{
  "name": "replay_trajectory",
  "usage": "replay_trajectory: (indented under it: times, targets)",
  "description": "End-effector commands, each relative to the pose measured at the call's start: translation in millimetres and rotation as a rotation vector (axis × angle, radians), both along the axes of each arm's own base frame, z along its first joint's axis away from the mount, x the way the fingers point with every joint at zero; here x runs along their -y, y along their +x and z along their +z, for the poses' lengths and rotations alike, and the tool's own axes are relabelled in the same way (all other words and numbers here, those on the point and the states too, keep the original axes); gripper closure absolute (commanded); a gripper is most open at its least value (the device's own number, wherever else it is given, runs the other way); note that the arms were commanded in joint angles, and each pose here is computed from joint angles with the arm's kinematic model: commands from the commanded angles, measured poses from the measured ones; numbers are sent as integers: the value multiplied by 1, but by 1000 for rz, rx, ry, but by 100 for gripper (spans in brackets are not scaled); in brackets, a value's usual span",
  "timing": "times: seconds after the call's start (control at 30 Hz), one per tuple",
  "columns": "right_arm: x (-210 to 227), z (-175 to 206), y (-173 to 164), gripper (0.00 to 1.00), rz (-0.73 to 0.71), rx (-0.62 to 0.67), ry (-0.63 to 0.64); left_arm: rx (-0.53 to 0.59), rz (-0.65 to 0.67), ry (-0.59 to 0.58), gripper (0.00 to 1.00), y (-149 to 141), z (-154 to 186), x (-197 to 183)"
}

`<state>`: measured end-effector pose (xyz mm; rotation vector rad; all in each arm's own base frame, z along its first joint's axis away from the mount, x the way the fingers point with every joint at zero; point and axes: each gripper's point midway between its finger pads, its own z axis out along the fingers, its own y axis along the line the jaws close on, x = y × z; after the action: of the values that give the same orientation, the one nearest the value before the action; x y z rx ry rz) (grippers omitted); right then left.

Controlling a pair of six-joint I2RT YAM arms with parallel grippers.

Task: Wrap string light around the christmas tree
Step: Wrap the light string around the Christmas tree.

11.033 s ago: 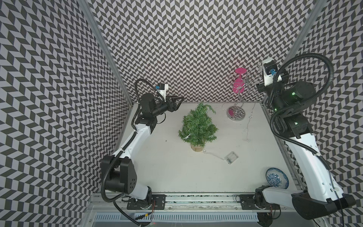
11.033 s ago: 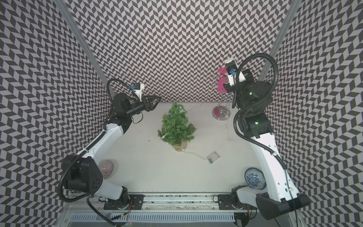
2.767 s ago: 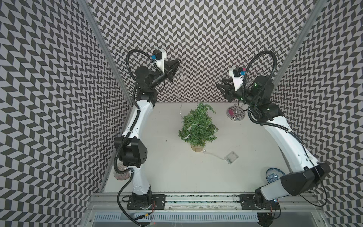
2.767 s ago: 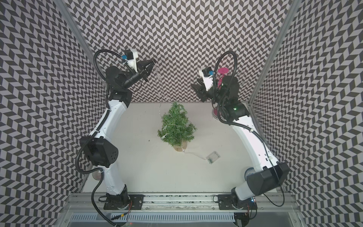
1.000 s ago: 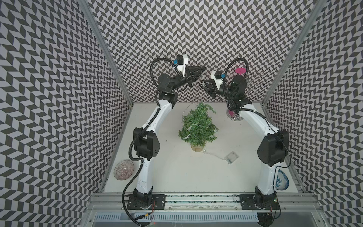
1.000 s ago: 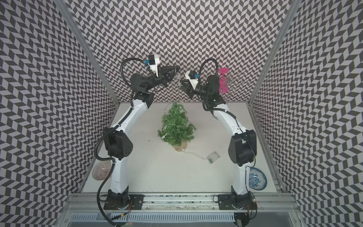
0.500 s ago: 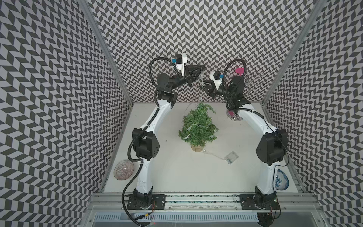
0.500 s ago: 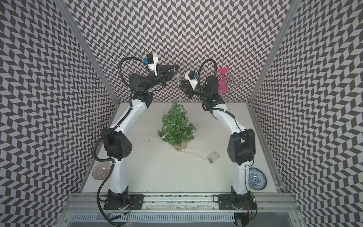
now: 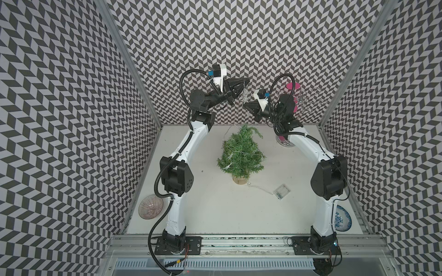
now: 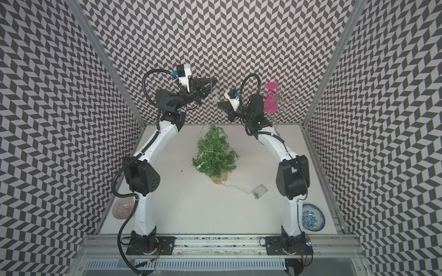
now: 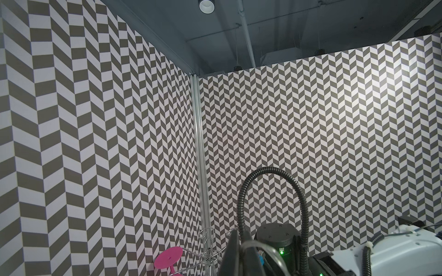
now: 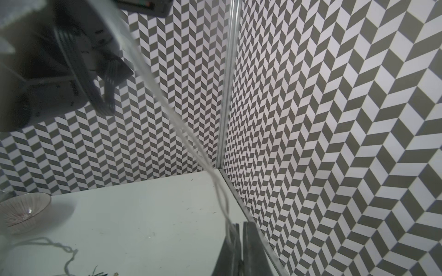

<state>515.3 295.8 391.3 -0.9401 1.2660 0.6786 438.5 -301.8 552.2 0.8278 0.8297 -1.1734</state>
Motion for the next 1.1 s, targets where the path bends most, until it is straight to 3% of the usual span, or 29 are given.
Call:
replay_trajectory:
  times: [0.0, 0.23, 0.4, 0.73, 1.07]
  targets:
    - [23, 55, -16, 97, -95, 137, -1, 44, -17, -24, 91, -22, 22, -10]
    - [60, 112, -36, 100, -241, 265, -36, 18, -16, -20, 81, -16, 7, -11]
    - [76, 141, -50, 100, -324, 326, -110, -16, 4, -32, 59, -7, -5, -18]
    - [99, 184, -75, 100, -438, 439, -160, -56, 47, -48, 34, 7, -31, -40]
    - [120, 219, -103, 100, -531, 512, -158, -93, 136, -83, 28, 17, -58, -76]
